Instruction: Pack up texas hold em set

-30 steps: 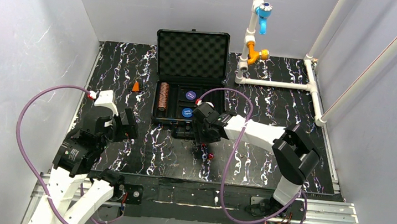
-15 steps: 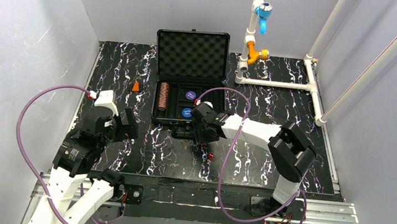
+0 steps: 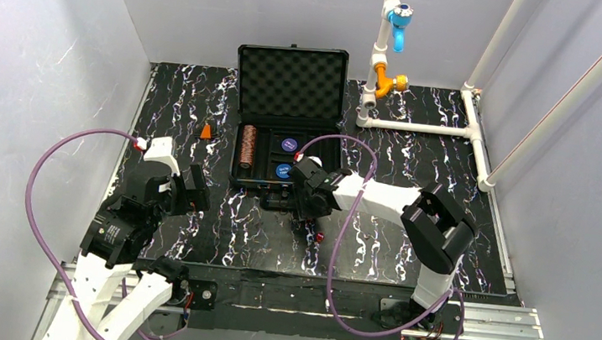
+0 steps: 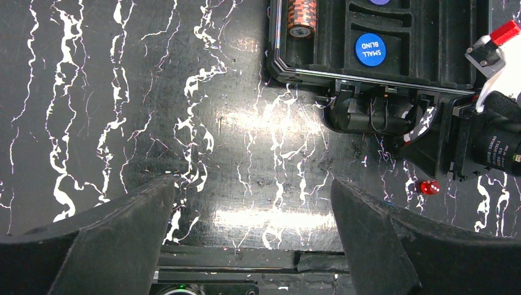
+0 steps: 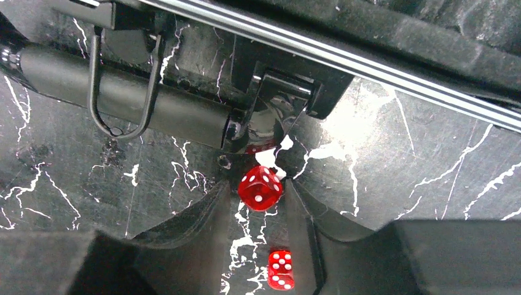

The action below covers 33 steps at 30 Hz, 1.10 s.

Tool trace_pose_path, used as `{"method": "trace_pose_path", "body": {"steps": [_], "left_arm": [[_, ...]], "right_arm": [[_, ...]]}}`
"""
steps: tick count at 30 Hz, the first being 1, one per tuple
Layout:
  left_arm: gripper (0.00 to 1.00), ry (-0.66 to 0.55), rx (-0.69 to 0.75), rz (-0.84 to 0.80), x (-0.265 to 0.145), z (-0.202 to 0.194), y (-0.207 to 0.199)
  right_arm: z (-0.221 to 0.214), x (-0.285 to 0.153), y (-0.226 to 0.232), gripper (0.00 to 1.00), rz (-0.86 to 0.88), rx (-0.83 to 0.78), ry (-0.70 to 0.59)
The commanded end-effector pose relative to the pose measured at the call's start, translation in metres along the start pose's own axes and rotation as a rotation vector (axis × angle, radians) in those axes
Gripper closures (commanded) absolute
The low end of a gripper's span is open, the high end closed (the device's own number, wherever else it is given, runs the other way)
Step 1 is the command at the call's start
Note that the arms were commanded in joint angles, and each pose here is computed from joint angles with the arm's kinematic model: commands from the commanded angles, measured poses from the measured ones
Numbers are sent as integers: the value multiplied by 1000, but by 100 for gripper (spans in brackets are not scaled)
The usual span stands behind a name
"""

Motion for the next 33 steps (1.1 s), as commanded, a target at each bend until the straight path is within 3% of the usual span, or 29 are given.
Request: {"method": "trace_pose_path", "body": {"steps": [1,15,33], "left_arm": [[2,1,10,4,-1,0,2],[2,0,10,4,-1,-1,2],[2,-13,8,3,-4,0,3]], "right_arm": [[4,1,3,55,-6,1,-27],[9,-4,5,65,-4,2,-40],[60,-70,25,66,111,41,-218]]}}
Point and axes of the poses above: each gripper's point midway between its finger pads, its own x axis out along the fingers, its own y axis along the line the jaws close on, z = x × y, the point moved 3 cm from there along -x, back along the fingers, and after that the axes turned 5 degrees about -x, right-handed, at the moved point
